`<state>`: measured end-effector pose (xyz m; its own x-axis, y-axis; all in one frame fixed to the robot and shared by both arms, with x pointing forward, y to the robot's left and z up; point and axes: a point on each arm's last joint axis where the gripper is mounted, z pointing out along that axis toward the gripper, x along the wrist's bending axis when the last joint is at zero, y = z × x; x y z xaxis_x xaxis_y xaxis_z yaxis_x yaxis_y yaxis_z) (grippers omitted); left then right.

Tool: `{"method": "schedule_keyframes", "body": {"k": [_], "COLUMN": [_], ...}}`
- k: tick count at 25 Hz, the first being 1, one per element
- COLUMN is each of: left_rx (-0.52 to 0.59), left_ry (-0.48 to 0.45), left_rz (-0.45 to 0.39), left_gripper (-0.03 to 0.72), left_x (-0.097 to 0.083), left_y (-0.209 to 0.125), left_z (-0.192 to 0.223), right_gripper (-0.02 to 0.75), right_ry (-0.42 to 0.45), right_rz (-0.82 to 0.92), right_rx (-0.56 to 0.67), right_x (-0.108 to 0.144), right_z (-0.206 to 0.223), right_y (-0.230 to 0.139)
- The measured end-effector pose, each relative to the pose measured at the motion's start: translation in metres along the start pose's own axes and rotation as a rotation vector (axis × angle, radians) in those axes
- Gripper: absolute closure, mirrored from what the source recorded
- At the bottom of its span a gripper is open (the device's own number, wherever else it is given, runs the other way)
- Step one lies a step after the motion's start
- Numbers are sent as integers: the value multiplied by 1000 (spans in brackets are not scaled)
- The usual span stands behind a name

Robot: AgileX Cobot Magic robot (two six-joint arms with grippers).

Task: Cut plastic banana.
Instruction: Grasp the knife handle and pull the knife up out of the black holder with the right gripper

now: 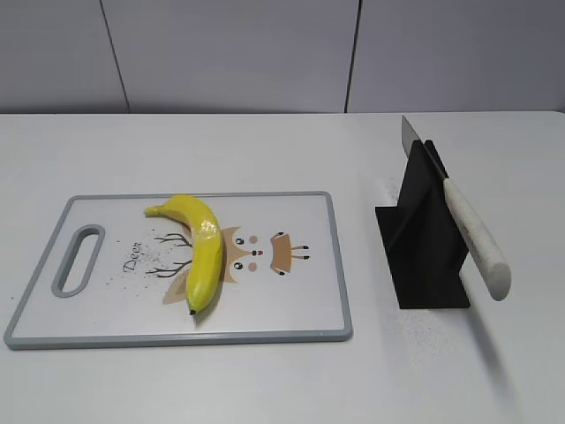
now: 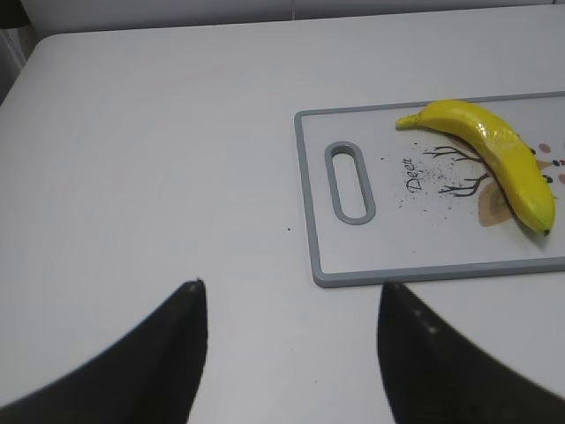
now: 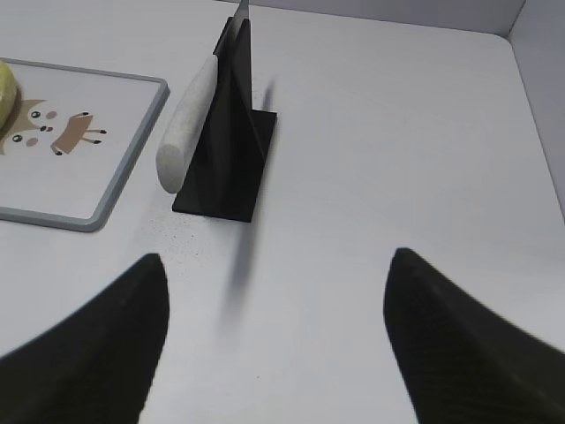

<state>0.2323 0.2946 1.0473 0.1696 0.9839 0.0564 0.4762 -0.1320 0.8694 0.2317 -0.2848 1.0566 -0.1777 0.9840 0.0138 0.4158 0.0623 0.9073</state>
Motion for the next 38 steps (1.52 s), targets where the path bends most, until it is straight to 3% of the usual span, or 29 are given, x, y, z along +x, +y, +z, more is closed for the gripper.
{"method": "schedule_keyframes", "body": {"k": [32,38], "left_rx": [0,0], "left_ry": [0,0], "left_rz": [0,0], "left_gripper": [97,97], "left_x": [0,0], "left_y": [0,0], "left_z": [0,0], "right_gripper": [164,164], "right_ry": [-1,-7], "right_rz": [0,77], "right_rx": [3,74], "right_x": [0,-5], "right_z": [0,19], "right_y": [0,27]}}
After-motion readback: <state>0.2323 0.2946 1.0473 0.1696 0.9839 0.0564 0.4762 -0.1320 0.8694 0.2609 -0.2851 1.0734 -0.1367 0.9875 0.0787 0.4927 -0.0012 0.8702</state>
